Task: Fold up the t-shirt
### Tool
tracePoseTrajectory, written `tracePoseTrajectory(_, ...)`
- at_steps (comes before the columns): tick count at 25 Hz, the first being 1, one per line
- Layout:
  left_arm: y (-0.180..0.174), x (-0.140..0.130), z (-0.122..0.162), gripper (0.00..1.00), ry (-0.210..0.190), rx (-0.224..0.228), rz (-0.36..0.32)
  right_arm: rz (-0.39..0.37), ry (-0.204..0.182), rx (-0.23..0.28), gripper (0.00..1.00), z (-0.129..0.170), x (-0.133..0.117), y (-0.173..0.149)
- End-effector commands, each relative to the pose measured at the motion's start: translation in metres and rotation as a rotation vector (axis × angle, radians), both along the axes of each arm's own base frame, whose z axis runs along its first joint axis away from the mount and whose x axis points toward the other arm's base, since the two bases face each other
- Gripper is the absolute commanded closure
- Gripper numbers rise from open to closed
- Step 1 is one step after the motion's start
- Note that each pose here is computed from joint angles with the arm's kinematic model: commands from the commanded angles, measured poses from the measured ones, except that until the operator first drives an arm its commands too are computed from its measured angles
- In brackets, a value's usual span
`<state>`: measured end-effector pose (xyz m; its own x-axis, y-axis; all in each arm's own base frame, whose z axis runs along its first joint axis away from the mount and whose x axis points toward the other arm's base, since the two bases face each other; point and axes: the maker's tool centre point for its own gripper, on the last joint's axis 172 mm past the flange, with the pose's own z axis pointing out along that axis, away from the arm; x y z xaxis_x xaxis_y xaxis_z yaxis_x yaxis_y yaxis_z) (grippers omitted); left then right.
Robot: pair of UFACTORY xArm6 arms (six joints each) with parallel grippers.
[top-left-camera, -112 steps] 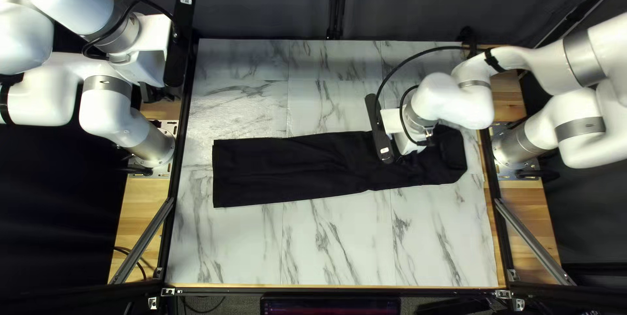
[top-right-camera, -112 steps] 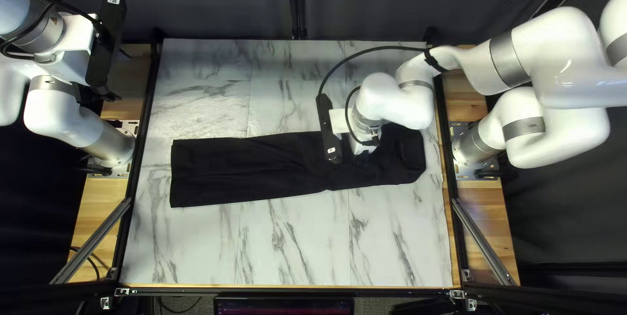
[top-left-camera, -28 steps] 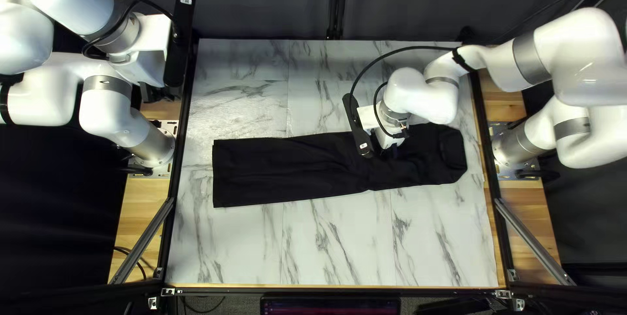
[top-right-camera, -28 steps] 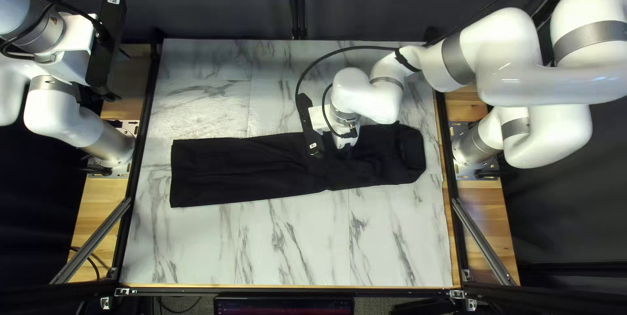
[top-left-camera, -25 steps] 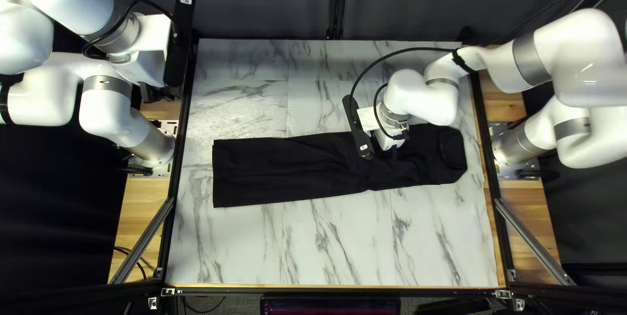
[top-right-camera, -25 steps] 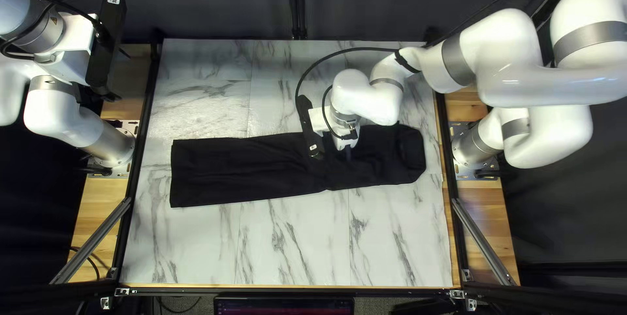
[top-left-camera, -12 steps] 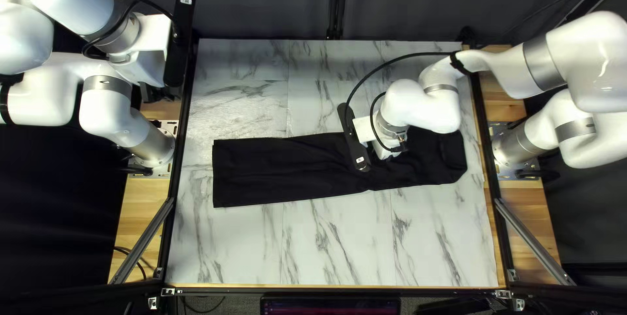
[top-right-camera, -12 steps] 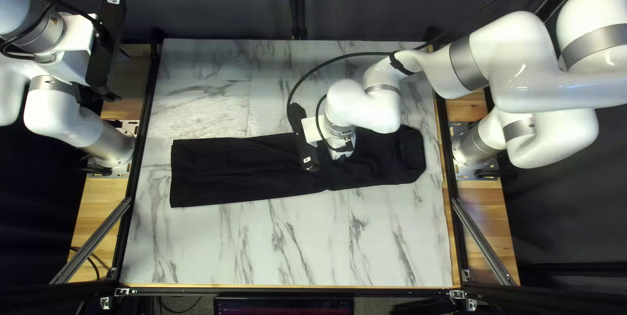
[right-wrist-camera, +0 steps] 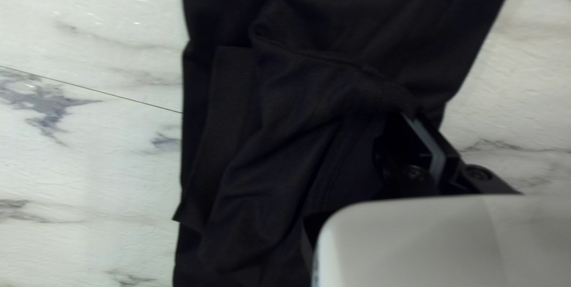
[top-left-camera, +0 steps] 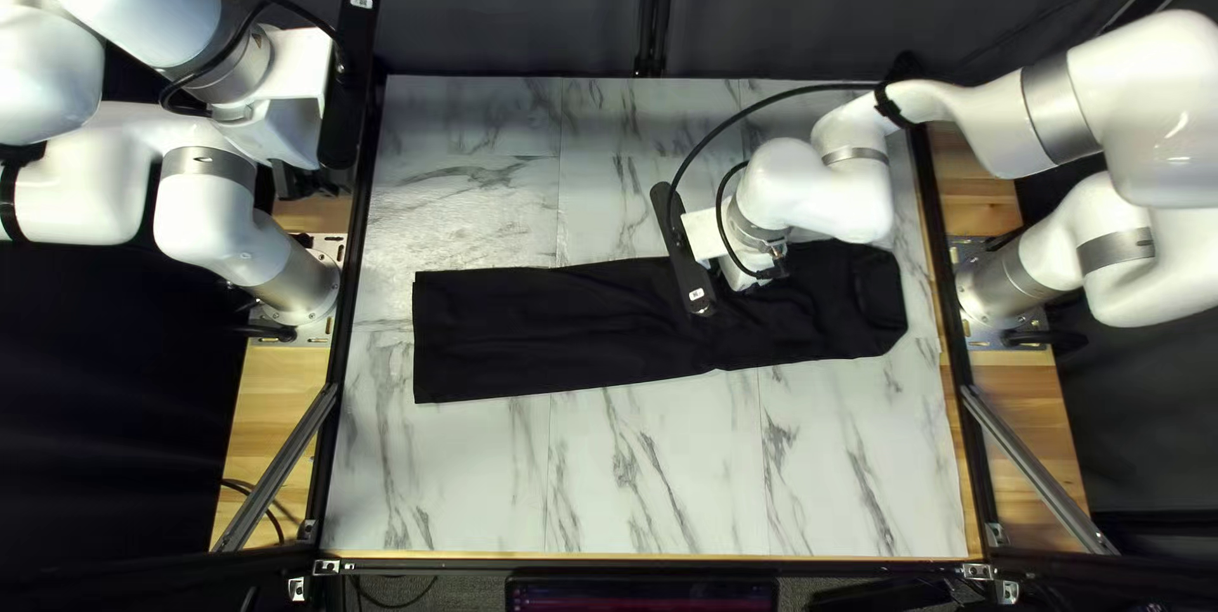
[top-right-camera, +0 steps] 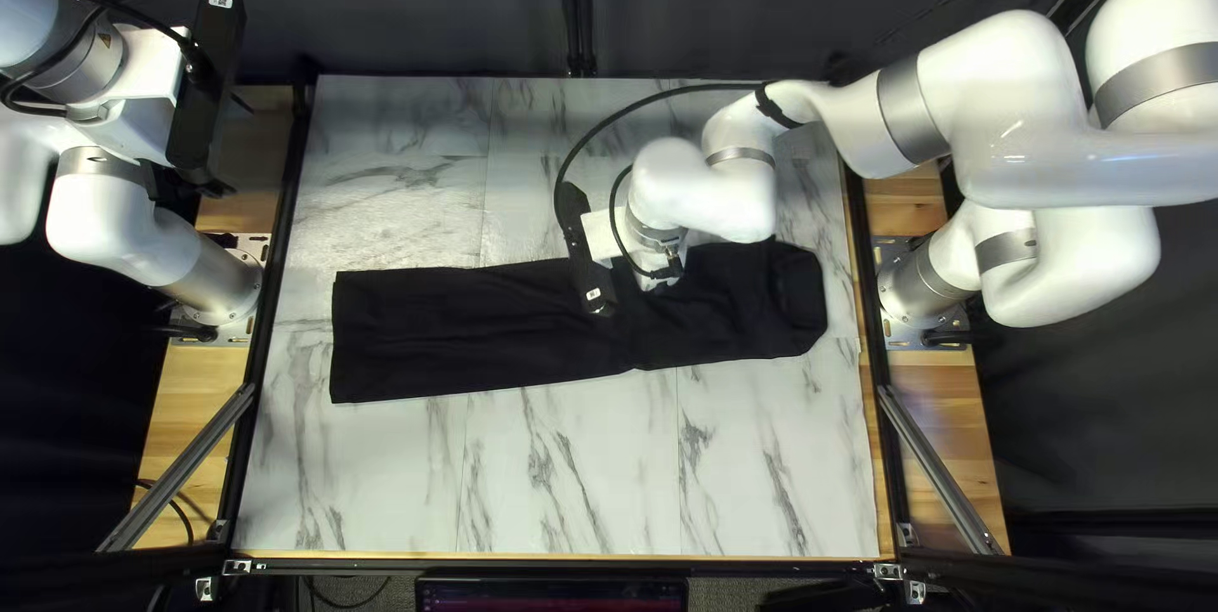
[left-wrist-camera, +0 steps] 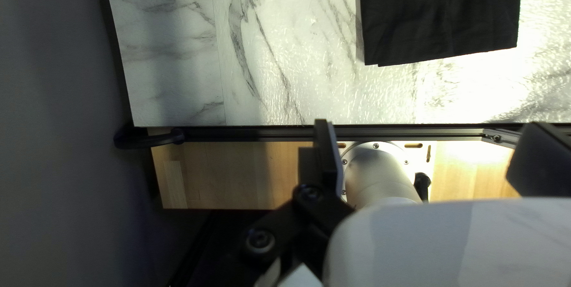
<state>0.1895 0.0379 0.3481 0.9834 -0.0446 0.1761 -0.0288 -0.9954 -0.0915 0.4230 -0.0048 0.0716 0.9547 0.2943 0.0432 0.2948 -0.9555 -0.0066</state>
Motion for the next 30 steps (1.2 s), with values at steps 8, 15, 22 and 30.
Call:
tracePoseTrajectory(8,0.0,0.0,0.0,0.0,0.0,0.0,0.0,-0.105,0.028,0.012,0.0,0.005,-0.09,0.049)
tracePoseTrajectory(15,0.0,0.0,0.0,0.0,0.0,0.0,0.0,-0.178,0.052,0.02,0.0,0.005,-0.144,0.064)
tracePoseTrajectory(22,0.0,0.0,0.0,0.0,0.0,0.0,0.0,-0.196,0.064,0.029,0.0,-0.014,-0.154,0.04)
tracePoseTrajectory(30,0.0,0.0,0.0,0.0,0.0,0.0,0.0,-0.181,0.042,0.029,0.0,-0.029,-0.121,0.022)
